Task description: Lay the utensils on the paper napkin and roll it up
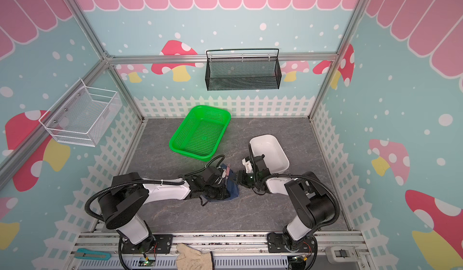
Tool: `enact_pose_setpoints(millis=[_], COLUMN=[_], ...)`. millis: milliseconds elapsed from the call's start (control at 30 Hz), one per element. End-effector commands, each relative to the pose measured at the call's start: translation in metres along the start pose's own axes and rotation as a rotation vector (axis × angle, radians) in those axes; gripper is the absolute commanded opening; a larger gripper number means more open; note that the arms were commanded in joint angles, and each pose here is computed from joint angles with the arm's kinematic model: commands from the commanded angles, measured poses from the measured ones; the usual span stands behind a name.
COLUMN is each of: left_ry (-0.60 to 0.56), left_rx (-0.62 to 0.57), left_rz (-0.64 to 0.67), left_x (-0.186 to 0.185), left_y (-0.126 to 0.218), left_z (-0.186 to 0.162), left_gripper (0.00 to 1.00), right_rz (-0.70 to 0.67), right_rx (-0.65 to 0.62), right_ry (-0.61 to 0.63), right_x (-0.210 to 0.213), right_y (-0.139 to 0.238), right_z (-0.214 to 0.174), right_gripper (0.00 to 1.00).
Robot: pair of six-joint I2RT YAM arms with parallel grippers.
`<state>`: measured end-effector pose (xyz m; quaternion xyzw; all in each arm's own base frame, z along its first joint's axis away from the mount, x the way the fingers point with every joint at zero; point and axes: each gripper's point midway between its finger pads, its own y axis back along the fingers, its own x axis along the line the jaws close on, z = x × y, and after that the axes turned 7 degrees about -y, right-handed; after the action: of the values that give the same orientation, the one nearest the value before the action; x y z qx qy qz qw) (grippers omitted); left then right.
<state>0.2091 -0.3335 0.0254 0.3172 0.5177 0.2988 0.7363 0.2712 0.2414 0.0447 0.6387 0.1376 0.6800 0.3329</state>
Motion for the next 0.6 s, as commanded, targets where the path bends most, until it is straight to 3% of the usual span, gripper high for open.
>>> enact_pose_setpoints(millis=[0,300,567], left_ry=[-0.001,-0.002,0.000], left_rx=[-0.024,-0.022,-0.014], left_rz=[0.010,0.006,-0.012], left_x=[0.000,-0.002,-0.005], left_y=[0.005,0.003,0.001], left_z=[0.001,0.003,0.003], left_gripper=[0.19,0.19,0.18], right_rz=[-0.036,-0.010,0.015], right_rx=[0.034,0.126,-0.008], right_ry=[-0.009,-0.054,-0.062], right_x=[-0.014,-0.012,-0.002], right_y=[0.011,0.016,0.015], right_z=[-0.024,-0.068,-0.044], right_gripper=[0.52,0.53,0.53])
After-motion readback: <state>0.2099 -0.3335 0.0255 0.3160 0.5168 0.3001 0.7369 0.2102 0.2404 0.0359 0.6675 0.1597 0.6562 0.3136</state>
